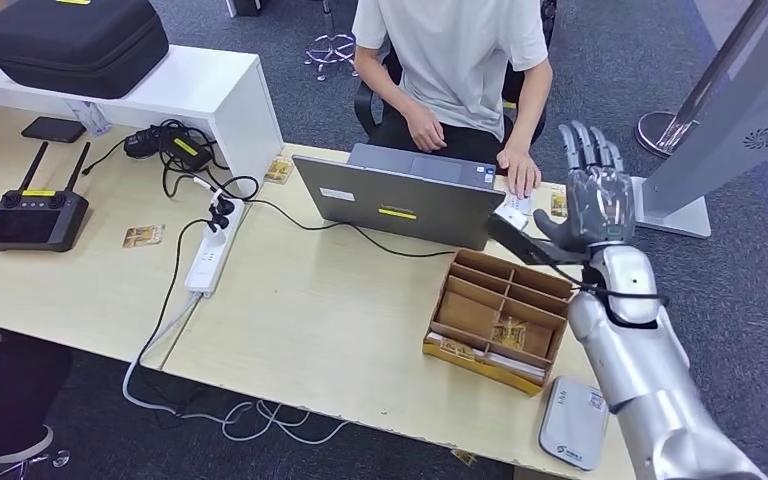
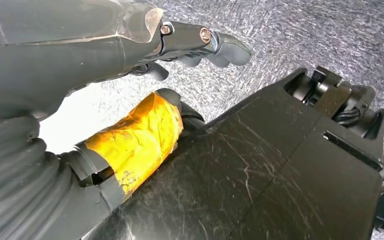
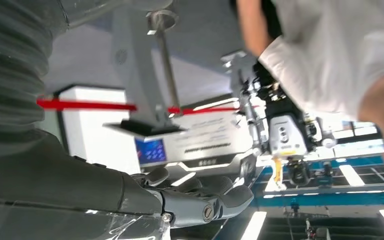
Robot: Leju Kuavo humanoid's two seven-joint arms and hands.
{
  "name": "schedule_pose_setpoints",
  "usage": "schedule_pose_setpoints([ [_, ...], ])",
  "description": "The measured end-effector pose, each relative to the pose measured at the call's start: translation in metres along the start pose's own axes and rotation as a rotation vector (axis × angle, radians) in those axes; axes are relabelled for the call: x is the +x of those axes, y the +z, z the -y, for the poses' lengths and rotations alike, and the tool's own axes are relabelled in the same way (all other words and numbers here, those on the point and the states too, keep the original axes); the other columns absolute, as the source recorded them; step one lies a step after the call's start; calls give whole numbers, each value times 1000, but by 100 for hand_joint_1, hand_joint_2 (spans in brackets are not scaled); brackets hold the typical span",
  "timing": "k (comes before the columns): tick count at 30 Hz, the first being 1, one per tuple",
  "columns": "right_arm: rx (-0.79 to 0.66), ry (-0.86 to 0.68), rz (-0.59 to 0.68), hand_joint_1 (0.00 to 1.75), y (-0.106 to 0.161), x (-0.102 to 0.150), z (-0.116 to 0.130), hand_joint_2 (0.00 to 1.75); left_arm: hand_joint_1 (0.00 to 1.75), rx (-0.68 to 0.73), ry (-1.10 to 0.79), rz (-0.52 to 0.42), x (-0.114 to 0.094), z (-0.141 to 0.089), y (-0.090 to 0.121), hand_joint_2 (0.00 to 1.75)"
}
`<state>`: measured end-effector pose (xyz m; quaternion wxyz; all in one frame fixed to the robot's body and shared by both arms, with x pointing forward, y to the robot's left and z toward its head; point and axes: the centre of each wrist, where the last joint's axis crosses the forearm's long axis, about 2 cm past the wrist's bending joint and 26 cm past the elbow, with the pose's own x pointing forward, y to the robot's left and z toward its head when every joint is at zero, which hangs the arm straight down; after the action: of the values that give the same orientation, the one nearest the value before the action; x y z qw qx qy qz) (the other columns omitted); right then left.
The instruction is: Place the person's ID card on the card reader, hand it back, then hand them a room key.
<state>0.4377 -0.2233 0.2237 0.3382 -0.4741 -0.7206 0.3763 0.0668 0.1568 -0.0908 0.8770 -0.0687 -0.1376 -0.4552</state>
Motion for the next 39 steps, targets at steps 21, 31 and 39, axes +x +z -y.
schedule_pose_setpoints([
  [21, -91, -181, 85, 0, 188, 38, 19, 175, 0, 30, 126, -36, -4, 2, 0, 175],
  [31, -55, -191, 84, 0, 219, 43, 19, 175, 0, 32, 147, -38, -5, 3, 0, 175],
  [39, -2, -220, 114, 0, 230, 53, 9, 175, 0, 32, 149, -38, -5, 3, 0, 175],
])
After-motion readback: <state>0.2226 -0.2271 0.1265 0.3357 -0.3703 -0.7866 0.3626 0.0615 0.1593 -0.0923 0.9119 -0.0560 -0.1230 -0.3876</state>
